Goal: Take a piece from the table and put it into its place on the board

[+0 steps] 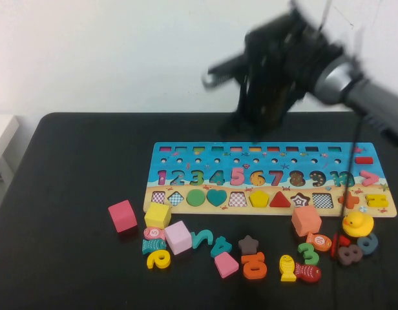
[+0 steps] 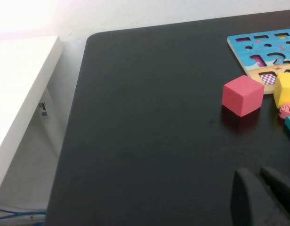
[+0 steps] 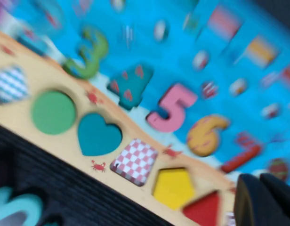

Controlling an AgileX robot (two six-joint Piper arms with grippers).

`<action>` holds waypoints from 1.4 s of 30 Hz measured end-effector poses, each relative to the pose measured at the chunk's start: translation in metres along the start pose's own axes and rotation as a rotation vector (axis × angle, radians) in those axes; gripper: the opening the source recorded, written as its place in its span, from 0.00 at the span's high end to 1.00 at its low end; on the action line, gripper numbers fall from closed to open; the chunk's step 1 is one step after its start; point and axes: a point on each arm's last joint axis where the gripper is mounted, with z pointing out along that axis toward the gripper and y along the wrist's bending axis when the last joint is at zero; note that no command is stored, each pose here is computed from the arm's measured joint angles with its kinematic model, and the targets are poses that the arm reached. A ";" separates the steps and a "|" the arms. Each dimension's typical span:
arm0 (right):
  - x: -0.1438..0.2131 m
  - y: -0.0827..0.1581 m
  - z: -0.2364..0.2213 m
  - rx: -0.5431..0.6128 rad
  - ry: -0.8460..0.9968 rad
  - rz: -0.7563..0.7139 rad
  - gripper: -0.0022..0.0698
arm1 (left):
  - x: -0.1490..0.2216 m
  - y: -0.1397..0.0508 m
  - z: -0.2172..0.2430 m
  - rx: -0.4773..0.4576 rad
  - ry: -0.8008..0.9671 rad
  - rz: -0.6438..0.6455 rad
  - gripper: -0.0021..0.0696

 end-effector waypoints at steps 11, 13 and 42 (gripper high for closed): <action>0.025 -0.034 -0.210 0.109 -0.404 -0.036 0.94 | 0.000 0.000 0.000 0.000 0.000 0.000 0.97; 0.033 -0.037 -0.234 0.117 -0.451 -0.028 0.94 | 0.000 0.000 0.000 0.000 0.000 0.000 0.97; 0.278 -0.003 -0.241 -0.157 -0.520 -0.049 0.94 | 0.000 0.000 0.000 0.000 0.000 0.002 0.97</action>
